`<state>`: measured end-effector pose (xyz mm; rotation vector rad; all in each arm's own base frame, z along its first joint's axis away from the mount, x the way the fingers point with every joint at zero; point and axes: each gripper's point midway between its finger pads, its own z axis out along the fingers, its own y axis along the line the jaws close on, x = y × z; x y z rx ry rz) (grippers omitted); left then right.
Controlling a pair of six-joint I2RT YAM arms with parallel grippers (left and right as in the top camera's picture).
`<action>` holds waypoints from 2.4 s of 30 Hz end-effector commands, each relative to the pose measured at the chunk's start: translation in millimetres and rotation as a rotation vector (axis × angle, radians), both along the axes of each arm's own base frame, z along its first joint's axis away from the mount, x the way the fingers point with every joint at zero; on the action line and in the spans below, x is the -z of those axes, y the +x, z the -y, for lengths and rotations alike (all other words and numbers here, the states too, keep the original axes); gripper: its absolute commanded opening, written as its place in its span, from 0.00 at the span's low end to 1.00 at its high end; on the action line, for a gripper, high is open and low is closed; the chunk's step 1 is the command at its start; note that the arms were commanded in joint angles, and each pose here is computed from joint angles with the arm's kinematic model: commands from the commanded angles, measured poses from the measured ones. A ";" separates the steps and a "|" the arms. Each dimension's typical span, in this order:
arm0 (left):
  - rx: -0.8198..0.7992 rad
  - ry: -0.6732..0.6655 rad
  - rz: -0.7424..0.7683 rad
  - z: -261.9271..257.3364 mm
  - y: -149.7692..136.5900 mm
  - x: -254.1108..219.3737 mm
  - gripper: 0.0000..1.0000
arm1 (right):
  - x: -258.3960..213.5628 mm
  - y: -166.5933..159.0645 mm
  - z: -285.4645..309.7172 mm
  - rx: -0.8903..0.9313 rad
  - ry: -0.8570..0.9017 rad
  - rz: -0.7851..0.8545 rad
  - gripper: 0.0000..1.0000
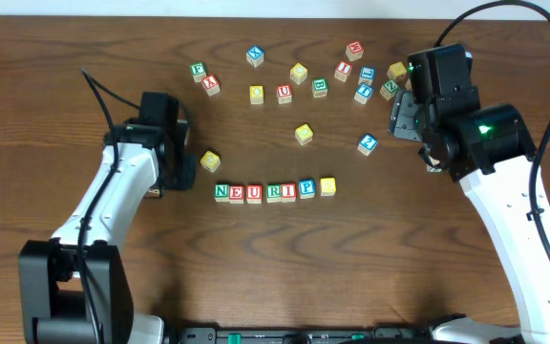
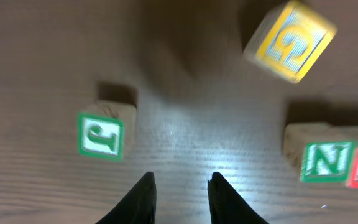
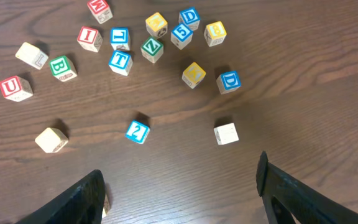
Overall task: Spell out NEURIPS
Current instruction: 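Move the left gripper down to the left end beside the green N block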
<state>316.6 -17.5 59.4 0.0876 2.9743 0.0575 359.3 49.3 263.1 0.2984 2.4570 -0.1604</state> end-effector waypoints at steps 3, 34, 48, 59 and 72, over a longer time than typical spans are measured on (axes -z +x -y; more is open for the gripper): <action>0.006 -0.039 -0.058 6.8 -15.7 16.2 0.28 | -11.3 2.5 4.9 0.009 -0.008 0.035 0.74; 0.088 -0.060 -0.039 35.4 -20.6 31.9 0.13 | -9.6 0.4 5.3 0.008 -0.011 0.024 0.73; 0.101 -0.138 -0.028 49.6 -20.6 35.9 0.11 | -9.5 0.3 5.3 0.008 -0.011 0.023 0.73; 0.101 -0.137 -0.031 48.3 -27.0 47.1 0.12 | -9.8 0.5 5.3 0.009 -0.011 0.025 0.73; 0.102 -0.139 -0.029 48.8 -26.4 46.9 0.11 | -9.6 0.3 5.2 0.008 -0.010 0.024 0.73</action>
